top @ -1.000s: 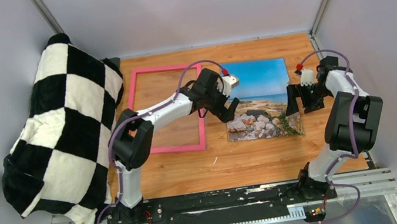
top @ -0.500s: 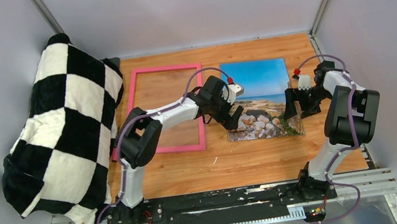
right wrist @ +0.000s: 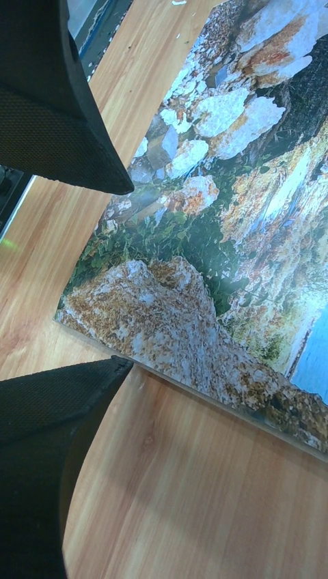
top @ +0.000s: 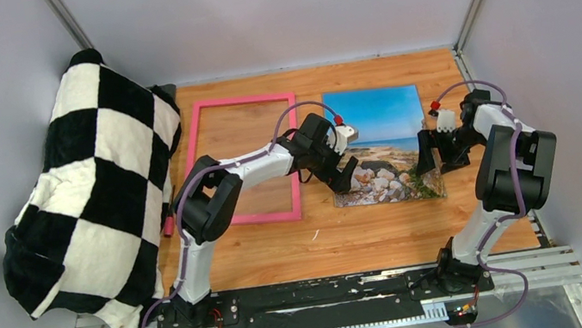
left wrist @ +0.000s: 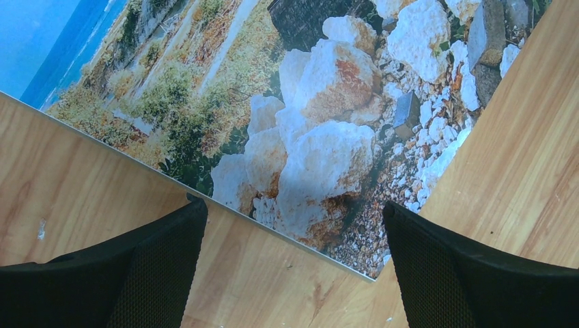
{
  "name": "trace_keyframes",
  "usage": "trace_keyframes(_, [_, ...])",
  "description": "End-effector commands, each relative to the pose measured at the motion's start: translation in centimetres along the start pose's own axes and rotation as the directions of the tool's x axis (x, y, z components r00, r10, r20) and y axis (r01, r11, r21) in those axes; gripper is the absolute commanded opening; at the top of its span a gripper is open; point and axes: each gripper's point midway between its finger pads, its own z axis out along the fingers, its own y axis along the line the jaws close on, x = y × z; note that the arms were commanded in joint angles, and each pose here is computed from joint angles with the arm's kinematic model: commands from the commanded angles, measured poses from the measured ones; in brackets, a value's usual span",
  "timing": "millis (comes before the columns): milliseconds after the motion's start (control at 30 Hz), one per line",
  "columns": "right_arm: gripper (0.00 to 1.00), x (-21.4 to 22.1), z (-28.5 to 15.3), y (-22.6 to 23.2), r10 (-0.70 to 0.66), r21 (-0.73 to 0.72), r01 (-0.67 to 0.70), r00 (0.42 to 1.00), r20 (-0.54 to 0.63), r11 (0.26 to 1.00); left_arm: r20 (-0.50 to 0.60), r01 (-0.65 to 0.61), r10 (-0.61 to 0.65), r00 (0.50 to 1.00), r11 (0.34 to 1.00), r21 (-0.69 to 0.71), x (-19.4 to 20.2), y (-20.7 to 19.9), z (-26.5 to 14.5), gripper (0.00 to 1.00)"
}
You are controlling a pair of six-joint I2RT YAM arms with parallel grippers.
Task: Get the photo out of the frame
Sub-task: Pick up the photo from the photo frame.
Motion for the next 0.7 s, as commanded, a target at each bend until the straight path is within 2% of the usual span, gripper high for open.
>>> trace_keyframes(0, [0.89,0.3,-0.1,0.2,0.012,-0.025,-0.012,1.000,0.014,1.000,-0.047,0.031,-0.030,0.998,0.999,0.019,1.8,-0.1,1.1,1.00])
trace_keyframes(367, [0.89,-0.7,-1.6,1.4,0.039,-0.112,-0.028,0.994,0.099,0.993,-0.056,0.038,-0.036,0.998,0.999,0.035,2.1,-0.3,1.4,1.00])
trace_keyframes(667, [0.89,-0.8,-0.9,-1.6,0.090,0.026,-0.092,0.991,0.100,0.995,-0.065,0.042,-0.040,0.997,0.998,0.040,2.5,-0.3,1.6,1.00])
